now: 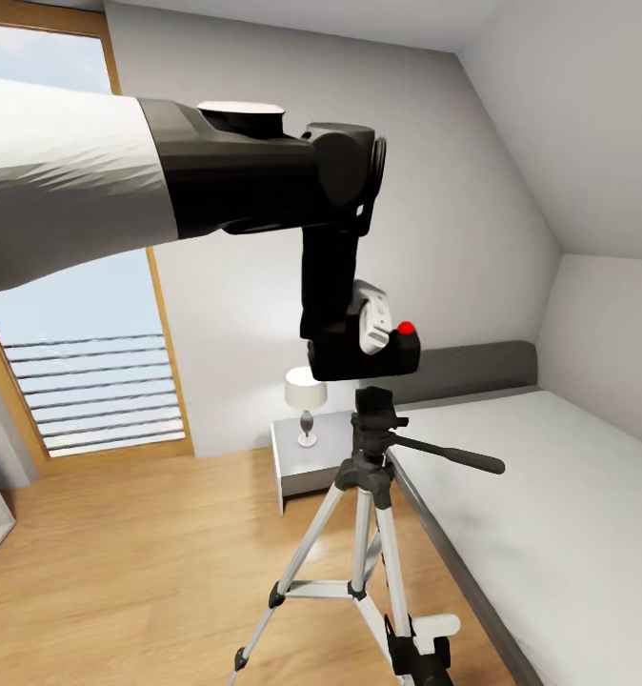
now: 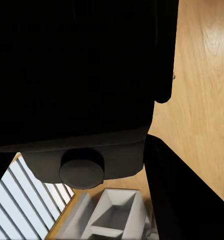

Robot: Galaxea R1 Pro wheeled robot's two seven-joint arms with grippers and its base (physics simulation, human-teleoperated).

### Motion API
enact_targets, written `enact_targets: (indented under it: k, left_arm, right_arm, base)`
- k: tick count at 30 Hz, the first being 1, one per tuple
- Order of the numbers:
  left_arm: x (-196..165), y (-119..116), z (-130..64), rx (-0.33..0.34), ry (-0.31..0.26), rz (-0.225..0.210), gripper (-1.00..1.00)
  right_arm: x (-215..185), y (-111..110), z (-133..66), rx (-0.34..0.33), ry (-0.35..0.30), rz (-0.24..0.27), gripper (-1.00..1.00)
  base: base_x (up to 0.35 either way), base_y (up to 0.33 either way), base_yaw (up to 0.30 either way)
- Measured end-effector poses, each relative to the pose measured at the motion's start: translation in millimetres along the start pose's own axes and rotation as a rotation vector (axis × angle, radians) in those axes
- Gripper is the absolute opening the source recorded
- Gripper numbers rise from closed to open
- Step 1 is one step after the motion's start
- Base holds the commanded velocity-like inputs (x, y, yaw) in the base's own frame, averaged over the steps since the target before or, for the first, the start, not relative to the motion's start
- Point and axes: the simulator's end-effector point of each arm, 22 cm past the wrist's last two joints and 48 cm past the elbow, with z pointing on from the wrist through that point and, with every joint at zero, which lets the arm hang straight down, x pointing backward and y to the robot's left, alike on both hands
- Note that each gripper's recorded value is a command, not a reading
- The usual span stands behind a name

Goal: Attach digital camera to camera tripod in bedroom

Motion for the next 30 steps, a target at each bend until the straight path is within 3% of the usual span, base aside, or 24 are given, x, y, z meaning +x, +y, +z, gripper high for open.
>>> enact_targets:
  k: [16, 30]
  left_arm:
    - [-2.6, -2.5, 1.1, 0.001, 0.006, 0.001, -1.0]
    - [-3.9, 5.3, 1.8, -0.041, 0.008, -0.024, -1.0]
  right_arm:
    - [-0.4, -0.3, 0.2, 0.001, 0.0, 0.003, -1.0]
    - [-0.5, -0.5, 0.3, 0.002, 0.0, 0.003, -1.0]
  base:
    - [0.0, 0.0, 0.0]
    - [0.0, 0.0, 0.0]
